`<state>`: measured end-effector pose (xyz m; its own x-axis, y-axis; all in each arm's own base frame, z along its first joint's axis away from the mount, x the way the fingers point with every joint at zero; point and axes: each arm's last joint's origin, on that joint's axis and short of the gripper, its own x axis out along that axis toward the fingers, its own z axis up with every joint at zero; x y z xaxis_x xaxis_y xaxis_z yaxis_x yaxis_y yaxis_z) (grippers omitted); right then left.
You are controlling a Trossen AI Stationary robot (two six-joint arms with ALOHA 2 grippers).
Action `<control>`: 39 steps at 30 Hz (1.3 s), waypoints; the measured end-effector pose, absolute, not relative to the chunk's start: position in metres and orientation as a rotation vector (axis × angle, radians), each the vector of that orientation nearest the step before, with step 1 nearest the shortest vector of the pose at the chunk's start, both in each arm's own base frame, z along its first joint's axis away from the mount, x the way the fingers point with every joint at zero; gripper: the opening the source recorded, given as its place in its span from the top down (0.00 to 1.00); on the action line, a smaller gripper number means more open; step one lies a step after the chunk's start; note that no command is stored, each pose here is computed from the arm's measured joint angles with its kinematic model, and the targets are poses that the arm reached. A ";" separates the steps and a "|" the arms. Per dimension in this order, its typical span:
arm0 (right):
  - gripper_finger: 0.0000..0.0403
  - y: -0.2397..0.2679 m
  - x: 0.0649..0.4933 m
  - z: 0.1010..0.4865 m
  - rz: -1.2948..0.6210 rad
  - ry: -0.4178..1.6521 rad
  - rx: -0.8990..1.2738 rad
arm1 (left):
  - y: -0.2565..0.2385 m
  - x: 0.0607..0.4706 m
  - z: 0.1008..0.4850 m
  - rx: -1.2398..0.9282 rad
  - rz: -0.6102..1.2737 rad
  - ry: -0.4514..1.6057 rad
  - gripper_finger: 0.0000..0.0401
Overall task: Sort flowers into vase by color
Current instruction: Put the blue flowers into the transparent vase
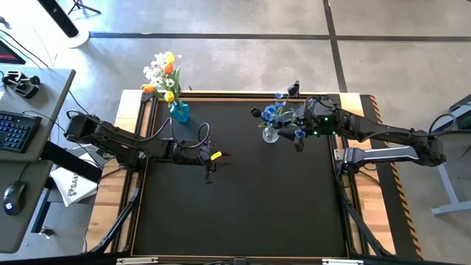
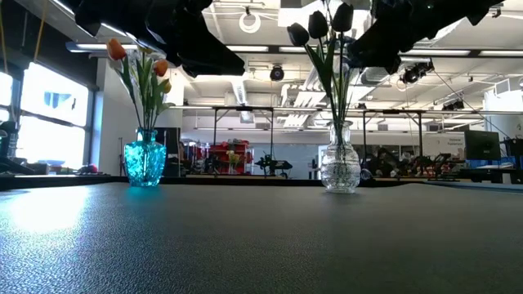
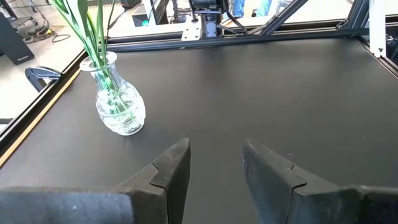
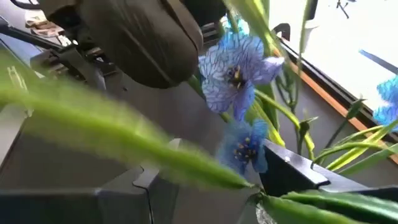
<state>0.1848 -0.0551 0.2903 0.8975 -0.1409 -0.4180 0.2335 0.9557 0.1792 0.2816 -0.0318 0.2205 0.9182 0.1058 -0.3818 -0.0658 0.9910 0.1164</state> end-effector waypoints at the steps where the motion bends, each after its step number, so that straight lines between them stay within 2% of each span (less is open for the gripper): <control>1: 0.50 -0.055 0.183 0.292 -0.195 0.407 0.227 | -0.032 0.282 0.221 0.102 0.088 0.398 0.66; 7: 0.50 -0.049 0.169 0.304 -0.146 0.337 0.180 | -0.032 0.282 0.221 0.102 0.088 0.398 0.66; 18: 0.50 -0.042 0.147 0.349 -0.123 -0.056 0.056 | -0.032 0.282 0.221 0.102 0.088 0.398 0.66; 28: 0.50 -0.054 0.181 0.334 -0.167 0.020 0.040 | -0.032 0.282 0.220 0.102 0.088 0.398 0.66; 32: 0.43 -0.060 0.188 0.332 -0.202 0.010 0.037 | -0.032 0.282 0.220 0.102 0.088 0.398 0.66; 39: 0.21 -0.060 0.179 0.335 -0.167 0.004 0.072 | -0.032 0.282 0.220 0.101 0.089 0.399 0.66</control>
